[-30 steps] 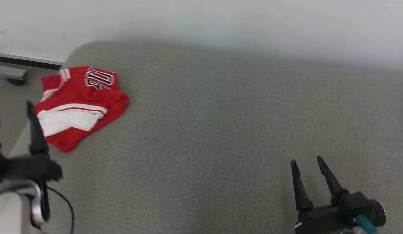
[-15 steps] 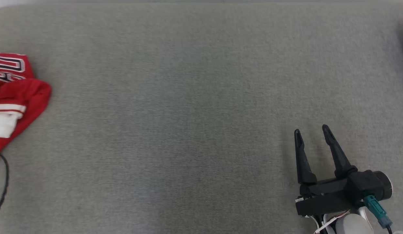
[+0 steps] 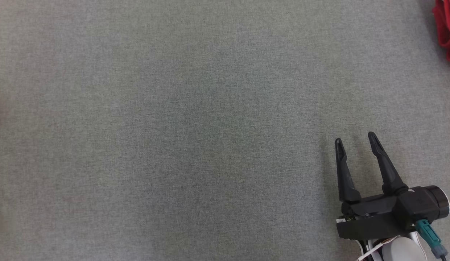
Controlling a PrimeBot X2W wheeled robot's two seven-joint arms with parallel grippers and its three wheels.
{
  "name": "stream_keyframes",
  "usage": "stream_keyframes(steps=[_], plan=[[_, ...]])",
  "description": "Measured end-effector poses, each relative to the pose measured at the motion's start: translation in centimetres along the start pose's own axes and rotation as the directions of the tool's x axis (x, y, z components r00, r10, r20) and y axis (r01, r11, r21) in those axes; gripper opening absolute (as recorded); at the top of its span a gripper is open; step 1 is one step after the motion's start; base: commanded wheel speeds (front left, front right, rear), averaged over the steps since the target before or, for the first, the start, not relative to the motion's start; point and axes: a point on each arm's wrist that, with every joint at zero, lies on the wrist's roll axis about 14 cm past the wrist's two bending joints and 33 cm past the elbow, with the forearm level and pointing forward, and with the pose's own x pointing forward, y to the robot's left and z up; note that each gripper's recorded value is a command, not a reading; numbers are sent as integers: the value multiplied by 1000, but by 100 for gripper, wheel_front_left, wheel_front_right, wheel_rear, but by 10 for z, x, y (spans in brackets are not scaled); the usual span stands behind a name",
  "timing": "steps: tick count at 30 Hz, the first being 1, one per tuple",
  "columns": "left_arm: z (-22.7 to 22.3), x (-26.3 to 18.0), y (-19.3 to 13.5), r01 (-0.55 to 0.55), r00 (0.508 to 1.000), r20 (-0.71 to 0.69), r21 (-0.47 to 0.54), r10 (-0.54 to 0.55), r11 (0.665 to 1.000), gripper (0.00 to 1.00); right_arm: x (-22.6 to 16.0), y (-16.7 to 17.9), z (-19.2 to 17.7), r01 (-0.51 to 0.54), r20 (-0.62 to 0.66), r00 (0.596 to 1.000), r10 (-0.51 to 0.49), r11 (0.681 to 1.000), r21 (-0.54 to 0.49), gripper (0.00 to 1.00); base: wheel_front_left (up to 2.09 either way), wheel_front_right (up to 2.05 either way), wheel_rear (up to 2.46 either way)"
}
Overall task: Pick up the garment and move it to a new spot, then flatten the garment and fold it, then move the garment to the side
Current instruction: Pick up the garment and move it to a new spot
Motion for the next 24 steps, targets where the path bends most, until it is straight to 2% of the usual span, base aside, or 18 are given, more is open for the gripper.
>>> stream_keyframes(steps=[3, 7, 10, 11, 12, 15, 20, 24], plan=[[-8, 1, 5, -15, 999, -52, -39, 13, 999, 100, 0, 0, 0, -1, 0, 1000, 1, 1000, -1, 100, 0, 0, 0], [-32, -3, 11, -41, 981, -193, -90, 23, 995, 100, 1, 0, 3, -6, 5, 1000, 6, 1000, -7, 100, 0, 0, 0], [-32, -4, 12, -42, 976, -218, -98, 20, 994, 100, 2, 2, 4, -12, 9, 1000, 12, 1000, -11, 100, 0, 0, 0], [-32, -4, 12, -43, 975, -219, -97, 21, 994, 14, 2, 3, 4, -14, 10, 1000, 14, 1000, -11, 100, 0, 0, 0], [-31, -4, 12, -41, 977, -214, -92, 20, 995, 0, 2, 3, 4, -14, 7, 1000, 14, 1000, -11, 100, 0, 0, 0], [-23, -5, 9, -37, 985, -174, -93, 21, 995, 0, 2, 5, 5, -18, 5, 1000, 18, 1000, -9, 100, 0, 0, 0], [14, -7, 6, -25, 1000, 4, -127, 25, 992, 0, 0, 3, 10, -13, 17, 1000, 13, 1000, -8, 100, 0, 0, 0], [62, -15, -1, 18, 986, 169, -117, 3, 993, 0, -2, 6, 13, -16, 24, 1000, 16, 1000, 4, 100, 0, 0, 0]])
